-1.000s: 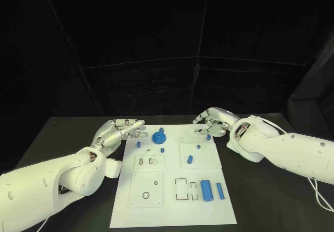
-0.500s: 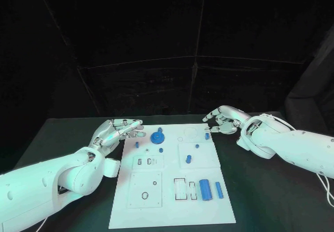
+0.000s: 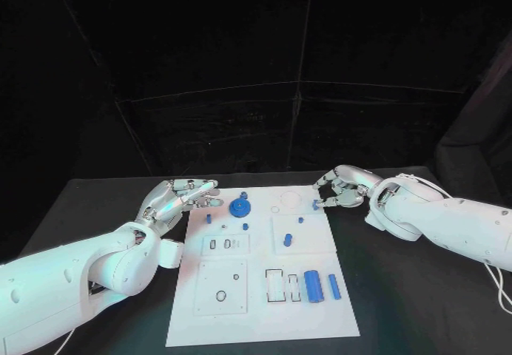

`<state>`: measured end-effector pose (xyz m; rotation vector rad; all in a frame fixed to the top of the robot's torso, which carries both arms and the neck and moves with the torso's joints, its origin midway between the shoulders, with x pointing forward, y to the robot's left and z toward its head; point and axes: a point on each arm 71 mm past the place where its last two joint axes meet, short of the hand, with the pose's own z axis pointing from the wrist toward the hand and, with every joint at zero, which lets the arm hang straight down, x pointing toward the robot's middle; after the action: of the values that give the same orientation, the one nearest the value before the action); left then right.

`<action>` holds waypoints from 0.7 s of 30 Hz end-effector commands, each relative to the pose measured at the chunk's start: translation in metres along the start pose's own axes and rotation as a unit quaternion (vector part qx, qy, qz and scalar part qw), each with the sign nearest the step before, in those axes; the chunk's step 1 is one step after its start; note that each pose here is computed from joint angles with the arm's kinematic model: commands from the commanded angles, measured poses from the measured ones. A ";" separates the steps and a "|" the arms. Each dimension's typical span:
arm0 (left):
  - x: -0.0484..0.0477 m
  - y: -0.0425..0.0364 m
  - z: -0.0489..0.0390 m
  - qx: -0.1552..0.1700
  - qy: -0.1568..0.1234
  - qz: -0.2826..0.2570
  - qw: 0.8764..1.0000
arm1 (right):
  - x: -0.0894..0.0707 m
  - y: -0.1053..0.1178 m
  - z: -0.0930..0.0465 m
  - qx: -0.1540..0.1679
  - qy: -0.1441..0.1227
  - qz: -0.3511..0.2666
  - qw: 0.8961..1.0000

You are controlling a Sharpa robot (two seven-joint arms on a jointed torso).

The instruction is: Assemble the parts on the task board

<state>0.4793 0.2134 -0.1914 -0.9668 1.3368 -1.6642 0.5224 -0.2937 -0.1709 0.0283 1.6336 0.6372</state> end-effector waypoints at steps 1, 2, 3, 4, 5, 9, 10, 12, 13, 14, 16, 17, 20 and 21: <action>0.0010 -0.0010 0.0005 0.002 0.002 -0.012 1.000 | 0.004 -0.002 0.000 0.005 0.023 -0.004 1.000; 0.0009 -0.0010 0.0005 0.002 0.002 -0.012 1.000 | 0.005 -0.002 -0.001 0.005 0.025 -0.004 1.000; 0.0008 -0.0010 0.0004 0.002 0.002 -0.012 1.000 | 0.006 -0.002 -0.001 0.006 0.026 -0.003 1.000; 0.0008 -0.0010 0.0004 0.002 0.002 -0.012 1.000 | 0.007 -0.003 -0.001 0.006 0.027 -0.003 1.000; 0.0007 -0.0010 0.0004 0.002 0.001 -0.012 1.000 | 0.007 -0.003 -0.001 0.007 0.027 -0.003 1.000; 0.0008 -0.0010 0.0004 0.002 0.001 -0.012 1.000 | 0.009 -0.003 -0.001 0.008 0.029 -0.003 1.000; 0.0010 -0.0010 0.0004 0.002 0.001 -0.013 1.000 | 0.009 -0.004 -0.001 0.008 0.029 -0.003 1.000; 0.0012 -0.0009 0.0004 0.002 0.001 -0.013 1.000 | 0.010 -0.003 0.000 0.009 0.030 -0.002 1.000; 0.0013 -0.0009 0.0005 0.002 0.002 -0.013 1.000 | 0.010 -0.003 0.000 0.009 0.030 -0.002 1.000; 0.0014 -0.0009 0.0005 0.002 0.002 -0.013 1.000 | 0.011 -0.003 0.001 0.010 0.030 -0.002 0.999; 0.0017 -0.0008 0.0006 0.002 0.002 -0.013 1.000 | 0.011 -0.003 0.002 0.011 0.032 -0.002 0.999; 0.0018 -0.0008 0.0006 0.002 0.002 -0.013 1.000 | 0.012 -0.004 0.002 0.012 0.032 -0.002 0.999; 0.0019 -0.0007 0.0007 0.002 0.002 -0.013 1.000 | 0.014 -0.004 0.003 0.015 0.034 -0.002 0.999; 0.0019 -0.0007 0.0006 0.002 0.002 -0.013 1.000 | 0.015 -0.004 0.003 0.015 0.034 -0.002 0.999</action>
<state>0.4794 0.2131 -0.1918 -0.9862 1.3320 -1.6686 0.5237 -0.2906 -0.1855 0.0293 1.6972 0.6231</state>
